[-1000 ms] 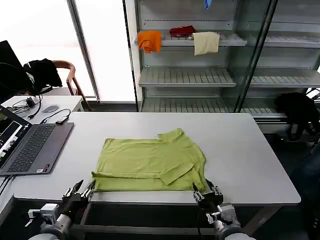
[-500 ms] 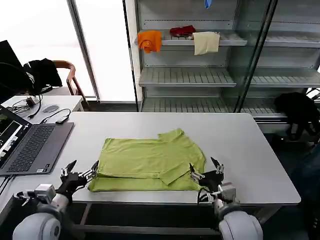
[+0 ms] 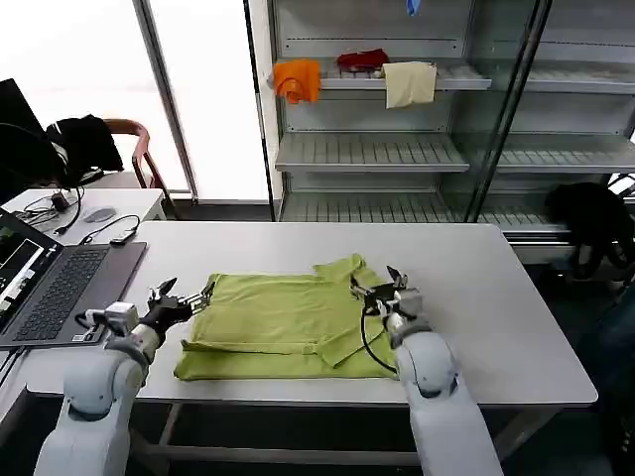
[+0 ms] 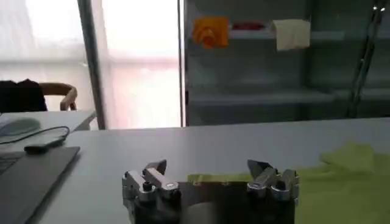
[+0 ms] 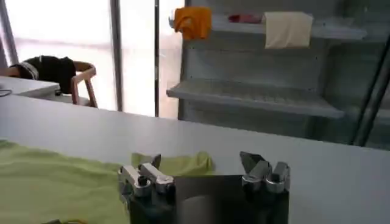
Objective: Fold and organize the clothes.
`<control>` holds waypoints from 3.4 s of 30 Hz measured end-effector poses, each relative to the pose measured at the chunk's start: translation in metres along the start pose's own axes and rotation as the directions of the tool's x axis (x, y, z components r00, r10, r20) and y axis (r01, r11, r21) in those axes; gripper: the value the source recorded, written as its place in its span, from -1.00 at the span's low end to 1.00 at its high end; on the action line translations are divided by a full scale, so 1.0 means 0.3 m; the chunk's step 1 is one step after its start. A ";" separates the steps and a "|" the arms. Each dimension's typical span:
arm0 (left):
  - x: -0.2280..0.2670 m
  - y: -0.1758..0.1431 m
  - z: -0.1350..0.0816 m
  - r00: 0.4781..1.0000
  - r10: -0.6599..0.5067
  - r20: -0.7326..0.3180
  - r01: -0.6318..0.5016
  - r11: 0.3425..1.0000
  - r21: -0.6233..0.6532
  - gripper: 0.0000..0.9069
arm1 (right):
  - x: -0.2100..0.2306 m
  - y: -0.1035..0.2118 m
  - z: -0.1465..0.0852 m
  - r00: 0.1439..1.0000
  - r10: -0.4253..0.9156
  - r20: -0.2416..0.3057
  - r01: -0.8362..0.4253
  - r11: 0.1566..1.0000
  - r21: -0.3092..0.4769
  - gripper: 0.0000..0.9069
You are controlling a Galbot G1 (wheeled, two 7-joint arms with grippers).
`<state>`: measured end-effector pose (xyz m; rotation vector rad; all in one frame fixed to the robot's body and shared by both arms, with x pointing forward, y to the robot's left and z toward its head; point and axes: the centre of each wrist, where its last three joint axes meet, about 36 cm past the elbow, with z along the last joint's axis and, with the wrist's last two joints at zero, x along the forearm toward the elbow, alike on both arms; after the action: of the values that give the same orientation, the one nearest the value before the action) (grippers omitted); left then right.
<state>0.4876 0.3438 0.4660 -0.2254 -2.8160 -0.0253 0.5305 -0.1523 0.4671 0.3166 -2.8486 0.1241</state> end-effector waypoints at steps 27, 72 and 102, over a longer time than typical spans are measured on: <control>-0.286 0.054 0.031 0.989 -0.021 -0.145 0.020 1.000 -0.015 1.00 | -0.349 -0.064 -0.018 0.985 0.058 -0.165 -0.056 0.998 0.014 1.00; -0.287 0.037 -0.018 0.995 0.017 -0.102 -0.017 1.000 0.004 -0.98 | -0.313 0.005 -0.007 0.989 -0.030 -0.147 0.025 0.999 -0.039 -1.00; 0.004 0.052 0.037 0.995 0.101 -0.019 -0.100 0.995 0.029 -0.98 | 0.079 0.051 0.050 0.998 -0.069 0.007 0.069 0.991 -0.118 -1.00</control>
<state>0.4856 0.3598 0.4557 -0.3583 -2.7786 0.0340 0.5009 -0.1438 0.4583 0.3901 -2.8285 -0.0589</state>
